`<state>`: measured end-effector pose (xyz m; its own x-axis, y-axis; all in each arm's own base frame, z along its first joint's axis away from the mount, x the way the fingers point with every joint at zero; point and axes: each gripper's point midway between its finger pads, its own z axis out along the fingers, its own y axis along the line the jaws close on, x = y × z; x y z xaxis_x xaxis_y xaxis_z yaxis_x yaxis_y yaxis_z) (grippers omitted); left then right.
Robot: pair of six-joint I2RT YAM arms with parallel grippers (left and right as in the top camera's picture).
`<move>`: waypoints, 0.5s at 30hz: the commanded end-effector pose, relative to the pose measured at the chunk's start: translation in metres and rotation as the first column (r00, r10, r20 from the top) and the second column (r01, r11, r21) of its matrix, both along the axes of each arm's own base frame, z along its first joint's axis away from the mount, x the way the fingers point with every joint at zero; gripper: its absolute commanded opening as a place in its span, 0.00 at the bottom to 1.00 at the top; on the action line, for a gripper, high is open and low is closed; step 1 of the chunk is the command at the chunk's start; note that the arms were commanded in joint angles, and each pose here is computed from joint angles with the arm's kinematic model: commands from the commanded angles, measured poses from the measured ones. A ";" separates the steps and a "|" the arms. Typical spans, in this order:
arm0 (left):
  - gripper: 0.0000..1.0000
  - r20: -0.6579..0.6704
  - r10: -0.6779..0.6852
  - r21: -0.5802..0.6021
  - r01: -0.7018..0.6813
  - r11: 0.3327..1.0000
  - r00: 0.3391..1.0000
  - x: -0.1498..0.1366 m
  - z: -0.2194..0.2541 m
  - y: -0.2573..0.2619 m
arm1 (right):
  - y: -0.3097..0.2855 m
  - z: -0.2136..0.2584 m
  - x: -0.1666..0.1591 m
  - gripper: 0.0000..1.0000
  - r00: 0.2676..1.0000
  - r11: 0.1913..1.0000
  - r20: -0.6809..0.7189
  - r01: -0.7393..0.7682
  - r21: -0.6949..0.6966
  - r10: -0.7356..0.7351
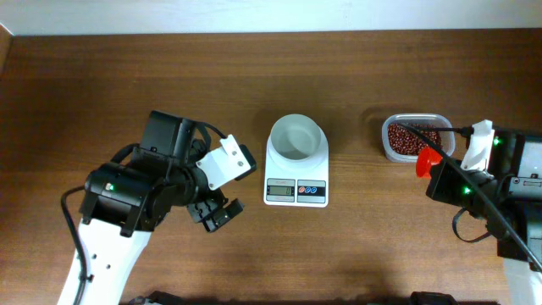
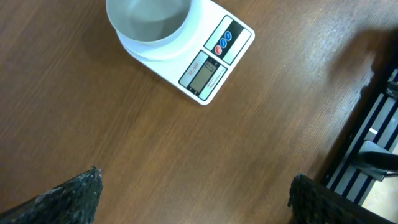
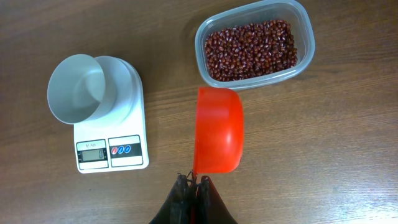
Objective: Scoop and weigh 50g on scale
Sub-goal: 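Withdraw the left gripper from the scale toward the left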
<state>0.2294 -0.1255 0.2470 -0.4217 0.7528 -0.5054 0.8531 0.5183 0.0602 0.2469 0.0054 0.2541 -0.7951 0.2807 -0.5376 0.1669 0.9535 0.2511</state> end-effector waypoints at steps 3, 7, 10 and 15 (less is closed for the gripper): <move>0.99 0.021 -0.007 0.000 0.007 1.000 1.000 -0.001 0.008 0.002 | -0.001 0.008 0.000 0.04 1.000 1.000 0.025 0.007 0.002 -0.007; 0.99 0.014 -0.006 0.003 0.006 1.000 1.000 -0.001 0.007 0.002 | -0.005 0.008 0.000 0.04 1.000 0.999 0.026 -0.001 -0.036 0.002; 0.99 0.015 -0.003 0.008 0.003 1.000 1.000 0.002 0.006 0.003 | -0.005 0.007 0.000 0.04 0.999 0.999 0.024 -0.020 -0.049 0.021; 0.99 0.004 -0.002 0.012 0.002 1.000 1.000 0.001 0.004 0.003 | -0.009 0.007 -0.001 0.04 0.998 0.993 0.023 -0.054 -0.104 0.057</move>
<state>0.2263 -0.1242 0.2450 -0.4318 0.7558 -0.4922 0.8538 0.5185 0.0471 0.2453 0.0025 0.2526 -0.8088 0.2042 -0.5515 0.1143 0.9745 0.1931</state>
